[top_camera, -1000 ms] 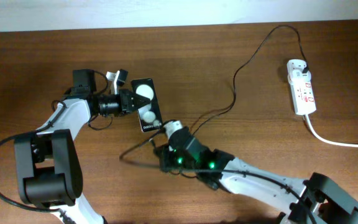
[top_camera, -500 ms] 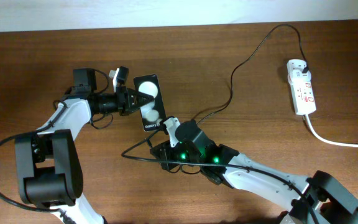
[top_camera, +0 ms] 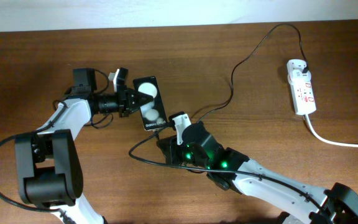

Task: Plug charger to phone and switch on socket
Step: 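Align the plug under the phone's bottom port with the right gripper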

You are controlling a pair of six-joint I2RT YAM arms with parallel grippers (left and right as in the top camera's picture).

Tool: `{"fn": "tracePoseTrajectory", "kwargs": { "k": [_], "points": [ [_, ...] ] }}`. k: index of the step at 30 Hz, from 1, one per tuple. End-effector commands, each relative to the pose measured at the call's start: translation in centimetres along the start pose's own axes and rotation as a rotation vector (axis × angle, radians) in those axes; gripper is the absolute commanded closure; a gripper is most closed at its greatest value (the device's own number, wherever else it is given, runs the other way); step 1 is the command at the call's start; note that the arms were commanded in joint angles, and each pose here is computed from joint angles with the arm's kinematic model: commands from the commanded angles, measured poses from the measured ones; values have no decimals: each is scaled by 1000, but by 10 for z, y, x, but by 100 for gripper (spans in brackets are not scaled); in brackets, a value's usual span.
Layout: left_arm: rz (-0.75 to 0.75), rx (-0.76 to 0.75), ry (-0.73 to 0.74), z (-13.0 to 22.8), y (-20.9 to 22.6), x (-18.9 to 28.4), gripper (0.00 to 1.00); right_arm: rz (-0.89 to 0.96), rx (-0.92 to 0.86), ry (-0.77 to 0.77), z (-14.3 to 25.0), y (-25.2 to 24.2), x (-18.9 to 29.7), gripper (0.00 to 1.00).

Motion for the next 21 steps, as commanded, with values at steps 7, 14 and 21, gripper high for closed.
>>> {"fn": "tracePoseTrajectory", "kwargs": {
  "k": [7, 14, 21],
  "points": [
    [62, -25, 21, 4, -19, 2, 100, 0, -71, -7, 1, -2, -2, 96],
    [61, -26, 20, 4, -19, 2, 100, 0, -106, 60, 14, -3, -1, 96],
    [38, -25, 10, 2, -16, 2, 100, 18, -101, 28, 8, -6, -2, 96]
  ]
}}
Point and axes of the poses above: each gripper's point midway between its finger pads, its own x axis back along the fingers, its own y axis along the line the jaws close on, z = x × y, the point moved 3 cm from there along x, back along the fingers, and after that the axes turned 5 degrees about x, right-handed, at the moved point
